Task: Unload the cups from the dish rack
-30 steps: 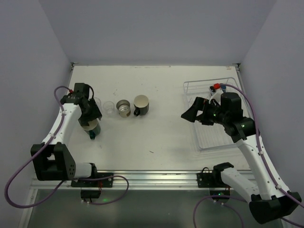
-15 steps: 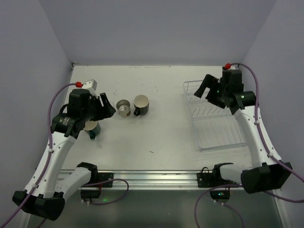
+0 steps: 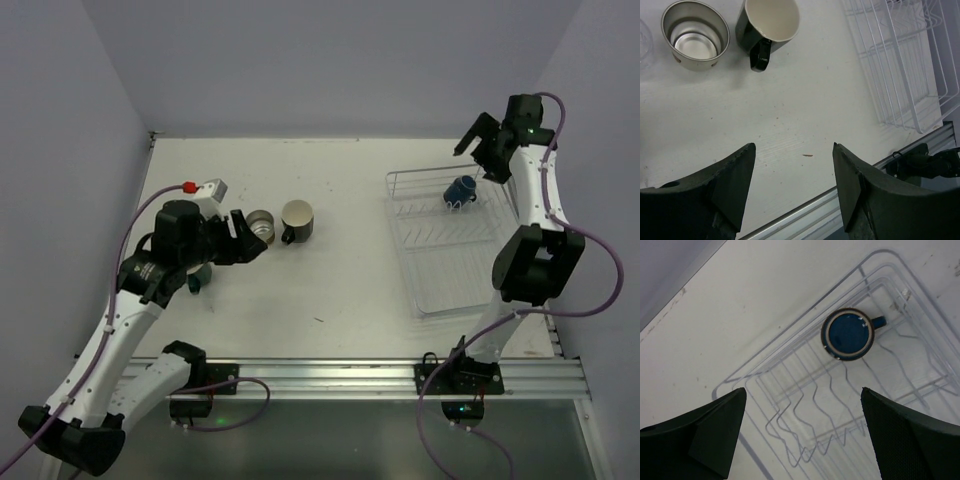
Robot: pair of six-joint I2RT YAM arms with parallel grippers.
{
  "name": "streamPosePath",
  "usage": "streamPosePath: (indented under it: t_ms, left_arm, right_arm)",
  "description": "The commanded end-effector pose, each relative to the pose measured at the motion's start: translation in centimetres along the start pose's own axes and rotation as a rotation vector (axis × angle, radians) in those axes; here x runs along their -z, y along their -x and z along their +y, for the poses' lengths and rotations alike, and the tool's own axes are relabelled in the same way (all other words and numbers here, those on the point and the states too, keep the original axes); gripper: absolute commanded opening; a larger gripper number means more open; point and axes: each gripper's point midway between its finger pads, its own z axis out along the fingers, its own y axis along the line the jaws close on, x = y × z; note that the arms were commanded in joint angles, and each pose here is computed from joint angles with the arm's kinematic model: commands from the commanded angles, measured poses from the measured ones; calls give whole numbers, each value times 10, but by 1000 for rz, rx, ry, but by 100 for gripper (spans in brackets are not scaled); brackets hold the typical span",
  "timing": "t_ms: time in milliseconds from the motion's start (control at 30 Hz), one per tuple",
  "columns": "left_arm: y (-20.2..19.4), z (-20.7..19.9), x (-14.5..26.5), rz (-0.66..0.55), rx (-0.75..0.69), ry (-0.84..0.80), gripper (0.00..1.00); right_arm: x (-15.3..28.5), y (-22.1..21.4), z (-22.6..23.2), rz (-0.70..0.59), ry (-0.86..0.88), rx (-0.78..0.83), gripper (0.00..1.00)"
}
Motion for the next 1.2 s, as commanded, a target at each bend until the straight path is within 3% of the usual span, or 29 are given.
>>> streamPosePath:
  t_ms: [0,200,367,867,1167]
  left_arm:
    - [-7,-11,-6,27,3,-60,67]
    - [-15,-11,-14,60,-2,-53,67]
    - [-19,-9,-20,82,-12,-44,67]
    - [-29,-9,-29,118,-19,-44,67]
    - [-34,-7,-34,134,-22,-42,67]
  right_arm:
    - [-20,23,-15,-25,-48,16,99]
    - [-43,37,-51,-141,-231,-11,98]
    - [-22,40,-48,-318,-281,29,98]
    - [-88,17,-43,-222,-319,24,98]
    - [-107,14,-46,-206,-327,35,89]
